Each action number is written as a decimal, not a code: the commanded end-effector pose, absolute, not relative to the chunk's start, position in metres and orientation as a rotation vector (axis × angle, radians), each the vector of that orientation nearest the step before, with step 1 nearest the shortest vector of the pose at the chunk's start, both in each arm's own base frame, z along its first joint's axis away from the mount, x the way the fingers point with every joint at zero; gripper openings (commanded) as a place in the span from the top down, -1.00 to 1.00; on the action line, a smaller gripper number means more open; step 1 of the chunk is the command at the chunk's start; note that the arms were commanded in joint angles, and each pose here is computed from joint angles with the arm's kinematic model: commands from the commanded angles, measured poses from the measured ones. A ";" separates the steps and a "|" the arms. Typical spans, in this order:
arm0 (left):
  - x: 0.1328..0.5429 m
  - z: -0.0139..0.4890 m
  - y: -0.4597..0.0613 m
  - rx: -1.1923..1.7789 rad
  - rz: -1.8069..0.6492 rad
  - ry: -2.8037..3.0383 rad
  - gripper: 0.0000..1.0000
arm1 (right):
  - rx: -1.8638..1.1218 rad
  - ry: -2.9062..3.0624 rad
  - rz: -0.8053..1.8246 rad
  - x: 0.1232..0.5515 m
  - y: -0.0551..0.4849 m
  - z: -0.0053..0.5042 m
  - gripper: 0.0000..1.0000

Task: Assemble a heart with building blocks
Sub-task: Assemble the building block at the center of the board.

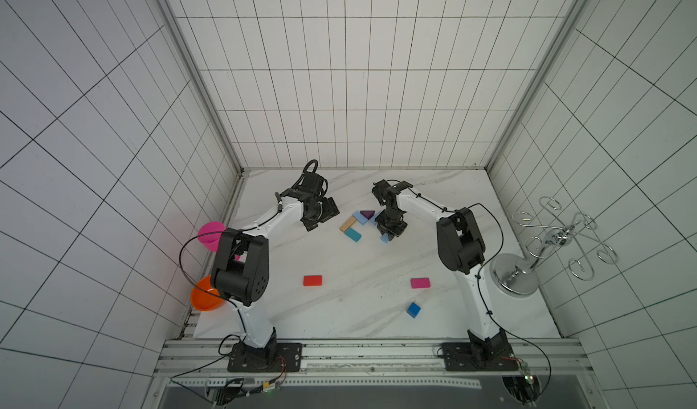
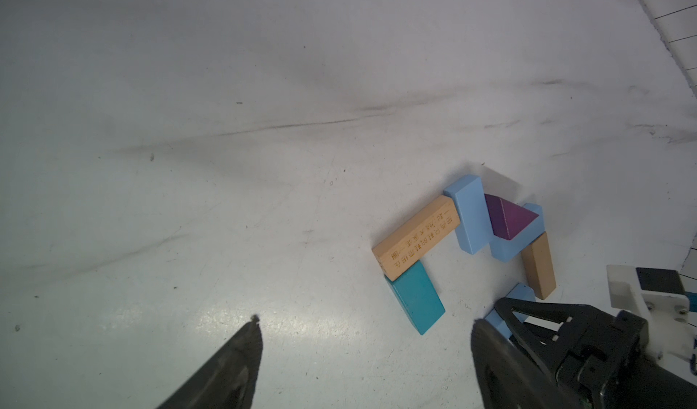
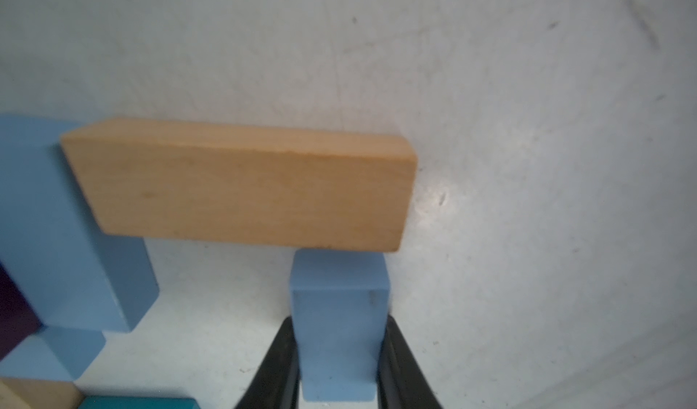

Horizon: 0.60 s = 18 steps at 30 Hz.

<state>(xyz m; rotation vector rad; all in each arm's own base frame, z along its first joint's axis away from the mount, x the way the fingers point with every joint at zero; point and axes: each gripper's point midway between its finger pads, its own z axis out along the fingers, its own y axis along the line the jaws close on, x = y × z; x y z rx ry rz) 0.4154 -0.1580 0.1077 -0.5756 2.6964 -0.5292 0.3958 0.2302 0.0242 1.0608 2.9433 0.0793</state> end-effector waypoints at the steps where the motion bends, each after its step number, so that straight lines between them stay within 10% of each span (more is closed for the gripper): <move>1: 0.427 0.112 -0.159 -0.572 -0.546 2.667 -0.71 | 1.078 2.917 0.013 0.405 0.217 0.016 1.00; 18: 0.425 0.108 -0.159 -0.581 -0.550 2.679 -0.71 | 1.110 2.902 0.008 0.406 0.212 0.016 1.00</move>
